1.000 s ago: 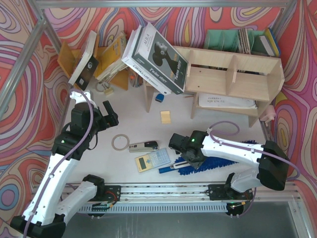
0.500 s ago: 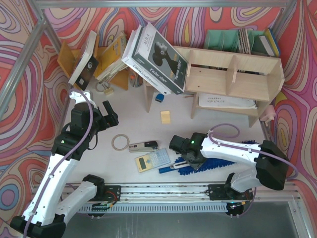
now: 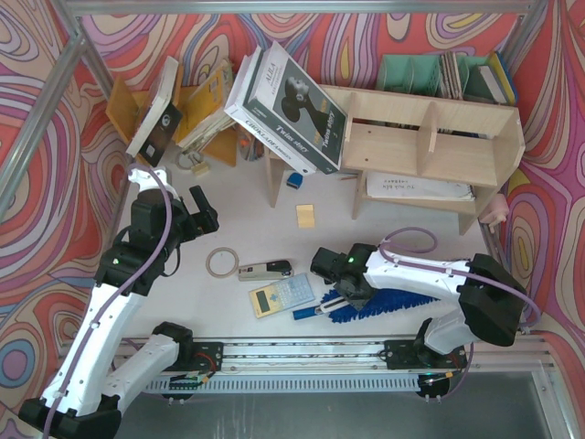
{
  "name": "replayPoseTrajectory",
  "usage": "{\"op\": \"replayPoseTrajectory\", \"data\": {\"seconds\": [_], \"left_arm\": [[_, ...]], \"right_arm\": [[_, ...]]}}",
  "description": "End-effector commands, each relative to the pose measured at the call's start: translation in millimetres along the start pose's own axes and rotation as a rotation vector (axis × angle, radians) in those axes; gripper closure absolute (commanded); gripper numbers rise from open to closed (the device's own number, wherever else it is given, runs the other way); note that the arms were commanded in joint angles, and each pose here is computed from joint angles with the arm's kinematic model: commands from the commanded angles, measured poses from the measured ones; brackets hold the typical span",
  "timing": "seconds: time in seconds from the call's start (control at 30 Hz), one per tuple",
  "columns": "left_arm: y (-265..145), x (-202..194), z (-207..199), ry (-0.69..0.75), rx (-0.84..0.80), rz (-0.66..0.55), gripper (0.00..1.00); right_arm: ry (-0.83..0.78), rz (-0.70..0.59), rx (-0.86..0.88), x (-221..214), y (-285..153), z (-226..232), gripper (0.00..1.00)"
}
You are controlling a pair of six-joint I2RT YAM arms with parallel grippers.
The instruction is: Dust the bookshelf with a duster
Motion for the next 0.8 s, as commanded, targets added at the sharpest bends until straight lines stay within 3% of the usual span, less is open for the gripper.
{"op": "replayPoseTrajectory", "data": {"seconds": [0.0,0.3,0.6,0.77], "left_arm": [[-0.5,-1.4,3.7,-0.001,0.016,-0.003,0.01],[-0.1,-1.5,3.5,-0.002,0.016,-0.002,0.01],[-0.8,-1.2,3.9,-0.003,0.017,-0.005,0.01],[-0.3,-1.4,3.5,-0.002,0.016,-0.003,0.02]], "right_arm": [[-0.004,-0.034,-0.038,2.1,6.1,-4.5,0.59],[0.035,-0.049,-0.019,5.4,3.0,-6.7,0.65],[0.069,-0.075,0.057,9.6,2.2,-2.2,0.83],[0.097,-0.12,0.1,17.4,-3.1,0.7,0.85]]}}
Point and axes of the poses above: each gripper's point midway between its finger pads, its own y axis out along the fingers, its own z axis along the line the jaws close on, x = y × z, the point moved 10 cm from there along -y, back along the fingers, and after that the axes turned 14 degrees about -y, right-handed, at the moved point
